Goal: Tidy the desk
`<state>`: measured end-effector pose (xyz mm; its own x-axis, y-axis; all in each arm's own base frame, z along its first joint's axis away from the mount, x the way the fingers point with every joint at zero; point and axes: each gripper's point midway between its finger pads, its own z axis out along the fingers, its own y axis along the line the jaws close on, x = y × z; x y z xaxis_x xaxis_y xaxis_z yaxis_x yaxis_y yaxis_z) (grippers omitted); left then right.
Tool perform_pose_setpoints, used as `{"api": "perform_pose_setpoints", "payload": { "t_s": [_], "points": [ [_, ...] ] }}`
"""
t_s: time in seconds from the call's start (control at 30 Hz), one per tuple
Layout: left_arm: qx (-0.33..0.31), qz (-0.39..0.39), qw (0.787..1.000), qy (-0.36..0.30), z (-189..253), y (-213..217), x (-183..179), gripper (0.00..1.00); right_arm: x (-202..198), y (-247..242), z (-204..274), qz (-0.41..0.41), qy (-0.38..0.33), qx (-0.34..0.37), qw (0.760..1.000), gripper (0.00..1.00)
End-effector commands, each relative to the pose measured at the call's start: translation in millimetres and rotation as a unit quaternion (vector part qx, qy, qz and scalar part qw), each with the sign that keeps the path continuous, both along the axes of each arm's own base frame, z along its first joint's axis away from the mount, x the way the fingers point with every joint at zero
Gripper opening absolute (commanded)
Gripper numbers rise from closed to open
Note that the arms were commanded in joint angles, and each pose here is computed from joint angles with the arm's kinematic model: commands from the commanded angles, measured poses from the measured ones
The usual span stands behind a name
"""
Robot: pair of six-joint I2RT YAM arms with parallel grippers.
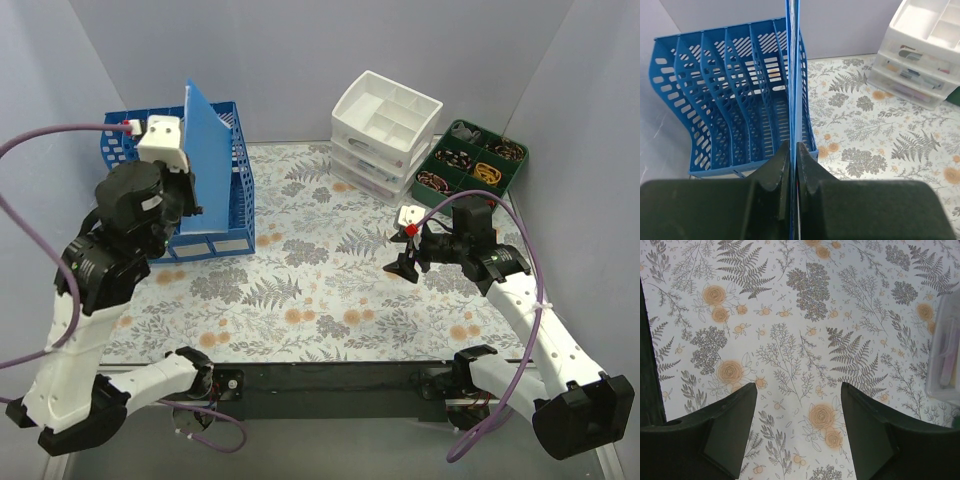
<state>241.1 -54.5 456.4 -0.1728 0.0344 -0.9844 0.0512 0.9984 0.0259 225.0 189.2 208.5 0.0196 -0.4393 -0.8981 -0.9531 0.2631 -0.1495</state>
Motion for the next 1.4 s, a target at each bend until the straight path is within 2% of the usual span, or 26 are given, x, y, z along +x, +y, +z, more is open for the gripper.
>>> {"api": "perform_pose_setpoints", "payload": {
  "t_s": [0.0,0.27,0.57,0.9,1.1,1.37],
  "points": [
    [-0.011,0.002,0.998,-0.059,30.1,-9.8,22.4,0.0,4.2,2.3,3.8,0.0,-0.007,0.009,1.0,0.76],
    [-0.004,0.005,0.998,-0.061,27.9,-17.0,37.1,0.0,4.6,1.8,2.9,-0.002,-0.007,0.008,1.0,0.76],
    [0.026,-0.015,0.999,-0.032,11.2,-39.2,65.1,0.0,4.3,2.1,3.7,-0.001,-0.008,0.009,1.0,0.76],
    [0.02,-0.04,0.999,0.01,-21.6,-51.9,71.1,0.0,3.1,2.2,3.9,0.0,-0.009,0.01,1.0,0.76],
    [0.021,-0.045,0.999,0.017,-18.5,-52.6,77.0,0.0,3.0,2.1,4.1,0.001,-0.008,0.011,1.0,0.76],
    [0.003,-0.057,0.997,0.055,-32.7,-49.4,112.9,0.0,1.8,2.6,4.8,0.003,-0.009,0.012,1.0,0.76]
  ]
}}
